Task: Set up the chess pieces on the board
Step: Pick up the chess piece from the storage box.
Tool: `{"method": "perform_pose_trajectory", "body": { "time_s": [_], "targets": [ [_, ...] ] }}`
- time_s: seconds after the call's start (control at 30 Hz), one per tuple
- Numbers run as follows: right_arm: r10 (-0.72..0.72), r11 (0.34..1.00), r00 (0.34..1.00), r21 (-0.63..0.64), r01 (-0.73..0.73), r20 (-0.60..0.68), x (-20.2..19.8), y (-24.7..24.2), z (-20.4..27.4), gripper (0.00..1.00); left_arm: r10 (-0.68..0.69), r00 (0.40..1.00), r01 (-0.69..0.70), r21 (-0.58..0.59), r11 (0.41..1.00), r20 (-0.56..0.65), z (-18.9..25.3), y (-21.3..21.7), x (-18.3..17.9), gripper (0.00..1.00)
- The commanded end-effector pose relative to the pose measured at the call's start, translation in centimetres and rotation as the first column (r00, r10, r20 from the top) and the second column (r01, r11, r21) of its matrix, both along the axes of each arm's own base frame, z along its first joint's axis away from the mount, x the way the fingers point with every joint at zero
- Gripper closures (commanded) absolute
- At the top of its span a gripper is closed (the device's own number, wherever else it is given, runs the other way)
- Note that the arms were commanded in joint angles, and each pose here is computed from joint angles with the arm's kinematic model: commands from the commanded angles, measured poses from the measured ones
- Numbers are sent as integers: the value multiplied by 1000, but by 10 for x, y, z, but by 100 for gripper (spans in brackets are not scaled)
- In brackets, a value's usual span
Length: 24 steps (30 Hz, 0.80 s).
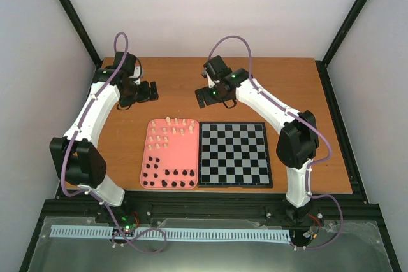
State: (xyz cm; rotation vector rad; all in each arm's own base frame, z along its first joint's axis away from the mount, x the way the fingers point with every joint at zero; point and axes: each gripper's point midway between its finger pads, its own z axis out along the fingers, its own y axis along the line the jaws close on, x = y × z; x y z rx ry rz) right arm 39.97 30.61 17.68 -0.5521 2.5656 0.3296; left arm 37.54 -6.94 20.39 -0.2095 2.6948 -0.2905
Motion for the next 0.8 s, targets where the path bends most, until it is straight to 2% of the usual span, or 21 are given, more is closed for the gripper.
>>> {"method": "perform_pose_trajectory", "body": {
  "time_s": [0.0,0.37,0.77],
  "targets": [
    [-22,1000,999,14,22,37,1,-3,15,0,-14,999,14,-2,1000,33,10,-3,0,0],
    [69,997,997,14,-69,25,-6,9,14,0,-16,999,16,-14,1000,34,12,-5,-1,0],
    [184,982,976,-16,-187,-114,-49,53,-29,33,5,1000,-5,15,1000,19,6,1,-5,0]
  ]
}}
